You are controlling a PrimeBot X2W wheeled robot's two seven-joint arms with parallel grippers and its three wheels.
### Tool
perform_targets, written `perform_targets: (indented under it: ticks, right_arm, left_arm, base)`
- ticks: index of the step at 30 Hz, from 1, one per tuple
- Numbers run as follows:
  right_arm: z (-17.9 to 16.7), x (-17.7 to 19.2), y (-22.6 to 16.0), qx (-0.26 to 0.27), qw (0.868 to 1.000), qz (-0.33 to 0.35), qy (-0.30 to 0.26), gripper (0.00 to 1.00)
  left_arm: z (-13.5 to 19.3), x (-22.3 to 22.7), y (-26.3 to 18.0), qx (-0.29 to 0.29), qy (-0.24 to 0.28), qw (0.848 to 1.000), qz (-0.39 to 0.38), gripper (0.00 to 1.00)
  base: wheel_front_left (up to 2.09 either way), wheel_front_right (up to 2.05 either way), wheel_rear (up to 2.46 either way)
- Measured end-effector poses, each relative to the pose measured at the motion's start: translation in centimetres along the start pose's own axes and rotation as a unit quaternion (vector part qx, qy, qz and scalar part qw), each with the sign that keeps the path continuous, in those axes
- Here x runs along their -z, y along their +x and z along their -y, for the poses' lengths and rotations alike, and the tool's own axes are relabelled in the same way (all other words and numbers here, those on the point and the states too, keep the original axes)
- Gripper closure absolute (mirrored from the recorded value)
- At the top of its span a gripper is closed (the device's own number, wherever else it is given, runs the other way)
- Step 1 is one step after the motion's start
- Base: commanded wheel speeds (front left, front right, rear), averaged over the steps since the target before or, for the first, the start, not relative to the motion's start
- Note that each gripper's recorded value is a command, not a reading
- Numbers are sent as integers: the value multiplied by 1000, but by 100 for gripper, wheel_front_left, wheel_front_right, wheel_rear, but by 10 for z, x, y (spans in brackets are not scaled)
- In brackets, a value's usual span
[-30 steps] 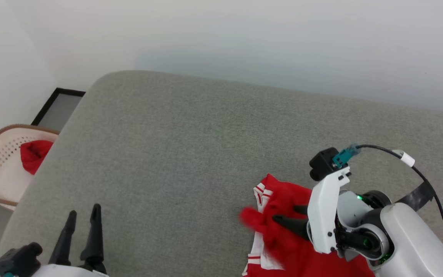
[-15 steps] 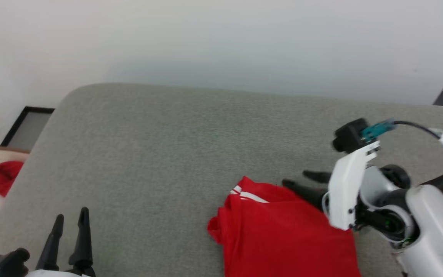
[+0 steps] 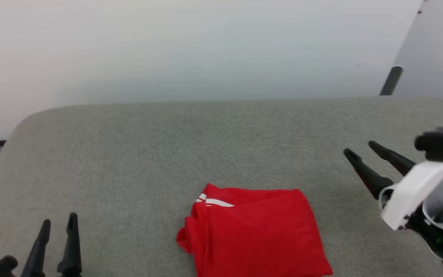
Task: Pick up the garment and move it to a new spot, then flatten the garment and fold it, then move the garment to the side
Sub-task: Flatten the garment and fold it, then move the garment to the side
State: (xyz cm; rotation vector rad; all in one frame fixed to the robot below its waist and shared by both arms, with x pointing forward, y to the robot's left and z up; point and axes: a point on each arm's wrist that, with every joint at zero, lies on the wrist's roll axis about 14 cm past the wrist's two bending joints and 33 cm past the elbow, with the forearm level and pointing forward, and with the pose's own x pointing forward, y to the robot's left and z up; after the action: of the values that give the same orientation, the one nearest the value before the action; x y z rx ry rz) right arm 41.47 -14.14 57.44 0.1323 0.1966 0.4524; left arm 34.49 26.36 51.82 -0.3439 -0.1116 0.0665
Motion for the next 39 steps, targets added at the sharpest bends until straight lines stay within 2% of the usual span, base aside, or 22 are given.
perform_targets:
  ticks: [6,15,21,32,39]
  right_arm:
    - [48,5,-40,83,993,77,-16,0]
    - [81,26,-76,151,981,116,-27,0]
    - [83,36,-83,162,979,120,-23,0]
    - [77,37,-82,158,980,117,-23,0]
    - [58,43,-65,124,988,91,-23,0]
  left_arm:
    - [10,-1,4,20,18,1000,-1,0]
    - [0,-9,-2,15,43,999,6,0]
    - [-7,-20,-5,8,66,998,19,0]
    - [-9,-19,-7,3,69,997,20,0]
    - [-11,-17,-8,3,69,997,17,0]
  base:
    - [0,0,0]
    - [0,0,0]
    - [0,0,0]
    - [0,0,0]
    - [0,0,0]
